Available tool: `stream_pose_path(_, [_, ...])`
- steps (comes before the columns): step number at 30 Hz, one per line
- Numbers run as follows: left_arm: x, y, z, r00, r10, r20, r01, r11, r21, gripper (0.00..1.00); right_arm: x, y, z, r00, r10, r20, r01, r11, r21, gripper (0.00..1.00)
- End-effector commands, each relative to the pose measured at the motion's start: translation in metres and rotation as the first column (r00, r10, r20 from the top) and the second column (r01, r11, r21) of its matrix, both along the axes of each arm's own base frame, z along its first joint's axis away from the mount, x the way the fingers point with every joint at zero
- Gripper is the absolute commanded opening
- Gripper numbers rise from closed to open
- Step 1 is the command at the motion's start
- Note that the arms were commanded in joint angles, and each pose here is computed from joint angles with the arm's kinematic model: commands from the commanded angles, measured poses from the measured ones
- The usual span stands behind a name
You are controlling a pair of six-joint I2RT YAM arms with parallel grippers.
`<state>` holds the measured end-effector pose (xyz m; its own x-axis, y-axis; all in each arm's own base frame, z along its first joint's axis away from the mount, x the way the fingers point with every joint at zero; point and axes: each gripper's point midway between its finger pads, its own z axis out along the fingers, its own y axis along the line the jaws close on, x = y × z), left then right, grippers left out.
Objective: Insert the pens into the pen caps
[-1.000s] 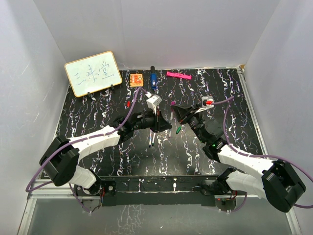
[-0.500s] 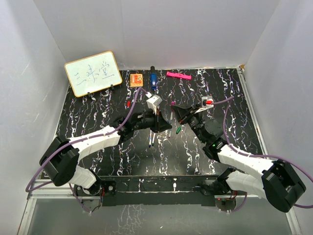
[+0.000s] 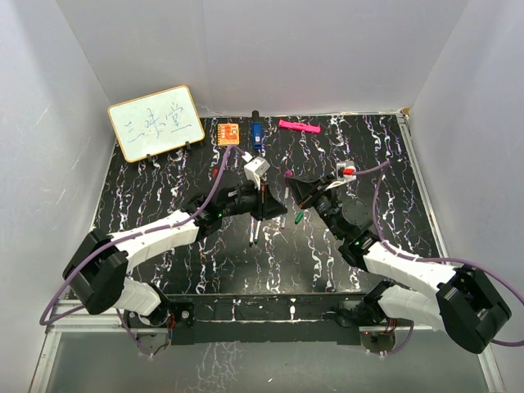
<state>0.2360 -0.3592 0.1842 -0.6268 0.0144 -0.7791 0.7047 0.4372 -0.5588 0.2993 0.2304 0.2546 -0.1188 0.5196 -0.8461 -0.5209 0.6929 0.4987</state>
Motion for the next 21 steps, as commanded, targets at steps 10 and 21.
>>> stream_pose_path(10, [0.007,0.000,0.053,0.993,0.040,0.109,-0.029,0.995,-0.096,0.00,-0.006,0.008,0.011,0.998,0.054,0.031,-0.055,0.998,0.020,0.00])
stream_pose_path(21, [0.025,-0.002,0.077,0.983,0.101,0.156,-0.083,0.990,-0.117,0.00,-0.009,0.017,-0.003,0.995,0.101,-0.006,-0.101,0.995,-0.024,0.00])
